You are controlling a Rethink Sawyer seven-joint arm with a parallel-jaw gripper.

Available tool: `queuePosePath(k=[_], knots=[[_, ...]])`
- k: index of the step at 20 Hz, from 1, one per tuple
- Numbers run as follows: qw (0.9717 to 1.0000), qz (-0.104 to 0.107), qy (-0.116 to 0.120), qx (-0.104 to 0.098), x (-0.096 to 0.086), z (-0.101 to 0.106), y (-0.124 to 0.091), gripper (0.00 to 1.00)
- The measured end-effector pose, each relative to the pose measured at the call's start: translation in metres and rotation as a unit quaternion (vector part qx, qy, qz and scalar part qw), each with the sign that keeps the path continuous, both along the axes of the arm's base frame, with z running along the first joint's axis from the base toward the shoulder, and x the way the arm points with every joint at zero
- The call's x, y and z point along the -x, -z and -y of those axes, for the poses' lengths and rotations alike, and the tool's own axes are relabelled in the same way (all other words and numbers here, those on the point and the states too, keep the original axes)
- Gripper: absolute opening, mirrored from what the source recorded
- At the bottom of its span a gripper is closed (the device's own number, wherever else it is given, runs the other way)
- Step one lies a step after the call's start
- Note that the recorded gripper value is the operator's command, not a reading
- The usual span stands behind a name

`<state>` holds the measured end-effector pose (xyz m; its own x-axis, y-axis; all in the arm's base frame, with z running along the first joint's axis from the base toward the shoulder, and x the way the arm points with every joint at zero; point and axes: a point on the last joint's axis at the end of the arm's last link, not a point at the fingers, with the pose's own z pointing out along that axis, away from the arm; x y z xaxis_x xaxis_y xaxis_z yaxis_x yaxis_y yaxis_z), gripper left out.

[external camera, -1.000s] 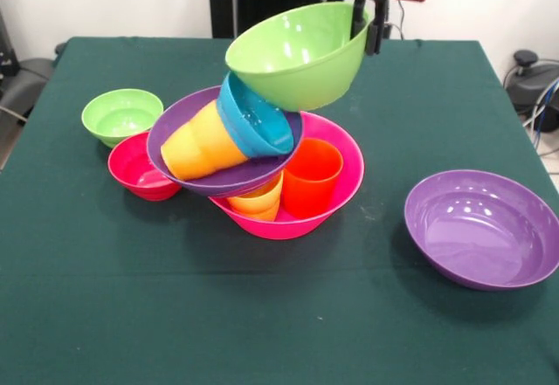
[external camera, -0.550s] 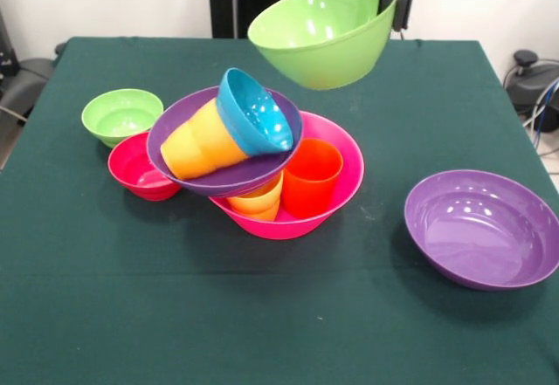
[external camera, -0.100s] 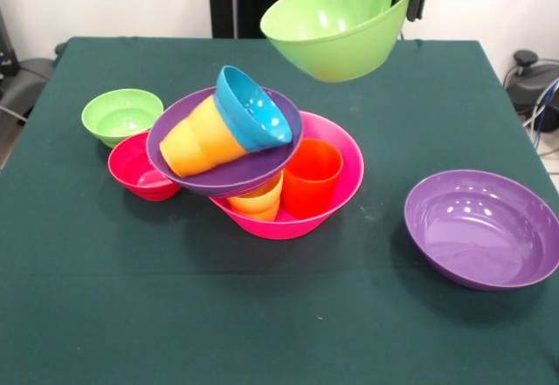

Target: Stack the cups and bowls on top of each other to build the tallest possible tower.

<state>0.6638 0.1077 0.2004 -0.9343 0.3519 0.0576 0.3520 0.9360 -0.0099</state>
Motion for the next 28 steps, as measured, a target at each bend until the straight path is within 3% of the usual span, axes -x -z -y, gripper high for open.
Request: queuePosePath(k=[7,8,10,11,14,17,21,22,28], knots=[[0.9998,-0.019,-0.010,0.002,0.021,-0.031,0.012,0.00],[0.9997,-0.020,-0.013,0.001,0.030,-0.047,0.019,0.00],[0.9997,-0.018,-0.014,0.001,0.033,-0.055,0.023,0.00],[0.9998,-0.012,-0.014,0.001,0.042,-0.075,0.034,0.00],[0.9999,-0.006,-0.012,0.001,0.049,-0.091,0.045,0.00],[1.0000,0.003,-0.001,0.001,0.065,-0.119,0.069,0.00],[0.9998,0.011,0.014,0.008,0.084,-0.139,0.097,0.00],[0.9997,0.013,0.018,0.010,0.089,-0.144,0.104,1.00],[0.9989,0.020,0.031,0.028,0.105,-0.145,0.129,1.00]])
